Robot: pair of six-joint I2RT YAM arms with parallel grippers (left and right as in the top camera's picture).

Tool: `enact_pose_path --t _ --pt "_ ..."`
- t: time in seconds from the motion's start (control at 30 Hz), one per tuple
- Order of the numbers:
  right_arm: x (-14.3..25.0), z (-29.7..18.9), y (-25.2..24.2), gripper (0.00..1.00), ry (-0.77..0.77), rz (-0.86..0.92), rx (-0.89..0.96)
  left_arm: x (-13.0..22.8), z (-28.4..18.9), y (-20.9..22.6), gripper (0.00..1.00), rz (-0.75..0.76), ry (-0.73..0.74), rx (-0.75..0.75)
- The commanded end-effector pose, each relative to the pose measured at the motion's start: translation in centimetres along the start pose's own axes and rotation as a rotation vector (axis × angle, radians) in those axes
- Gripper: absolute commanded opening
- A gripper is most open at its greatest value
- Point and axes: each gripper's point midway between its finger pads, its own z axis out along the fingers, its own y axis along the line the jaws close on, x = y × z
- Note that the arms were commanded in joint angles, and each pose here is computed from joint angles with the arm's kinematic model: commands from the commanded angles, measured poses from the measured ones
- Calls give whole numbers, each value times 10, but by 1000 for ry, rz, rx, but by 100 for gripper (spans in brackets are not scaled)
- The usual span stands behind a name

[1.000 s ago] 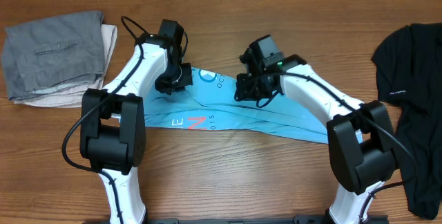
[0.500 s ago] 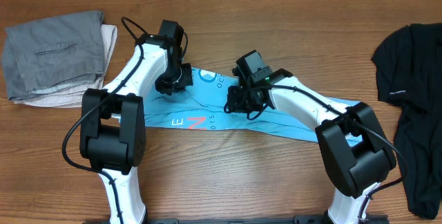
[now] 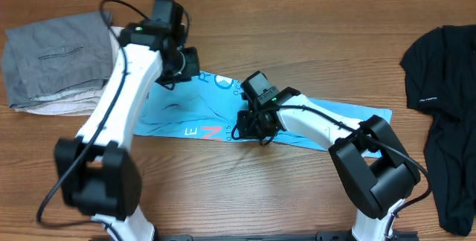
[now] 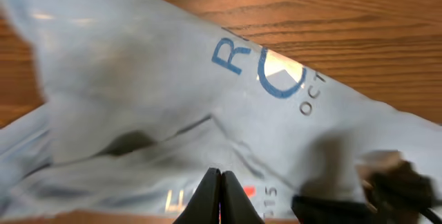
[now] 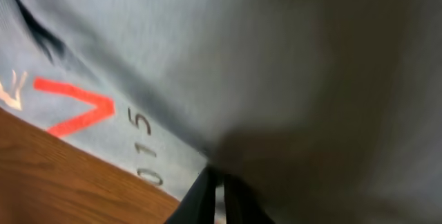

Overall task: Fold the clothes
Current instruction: 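Slide the right gripper rightward along the strip, smoothing it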

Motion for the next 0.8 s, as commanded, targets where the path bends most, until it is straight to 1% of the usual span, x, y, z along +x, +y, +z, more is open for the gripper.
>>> enact_pose_path --t 0.0,0.1,0.17,0.23,0.3,0.33,0.4,0.47,0.5,0.53,0.6,0.63,0.77 --pt "19 0 5 12 46 -71 11 -7 -40 9 4 -11 -84 -17" --pt "21 -9 5 14 49 -161 27 -6 -51 26 4 -37 -108 -82" --pt "18 -20 3 13 33 -174 63 -6 -55 39 4 -71 -113 -121" --pt "8 -34 1 12 -7 -169 90 -5 -54 49 10 -102 -103 -139" --pt "-3 -49 1 9 -48 -155 96 -4 -53 56 28 -118 -92 -148" --pt "-7 -54 -2 8 -61 -141 104 -4 -53 58 35 -124 -88 -150" --pt "-15 -66 -16 6 -83 -79 131 -2 -53 61 42 -130 -80 -155" --pt "-19 -71 -32 5 -79 -32 149 0 -52 61 55 -130 -70 -158" --pt "-21 -73 -41 5 -77 -9 165 0 -52 61 76 -130 -70 -157" --pt "-23 -75 -53 5 -79 17 190 0 -52 61 87 -130 -70 -157" --pt "-28 -80 -70 5 -91 52 226 0 -52 61 93 -130 -69 -157" --pt "-31 -82 -77 5 -101 67 238 0 -52 61 99 -130 -69 -157" --pt "-37 -87 -94 5 -116 110 258 0 -52 61 100 -130 -71 -156"
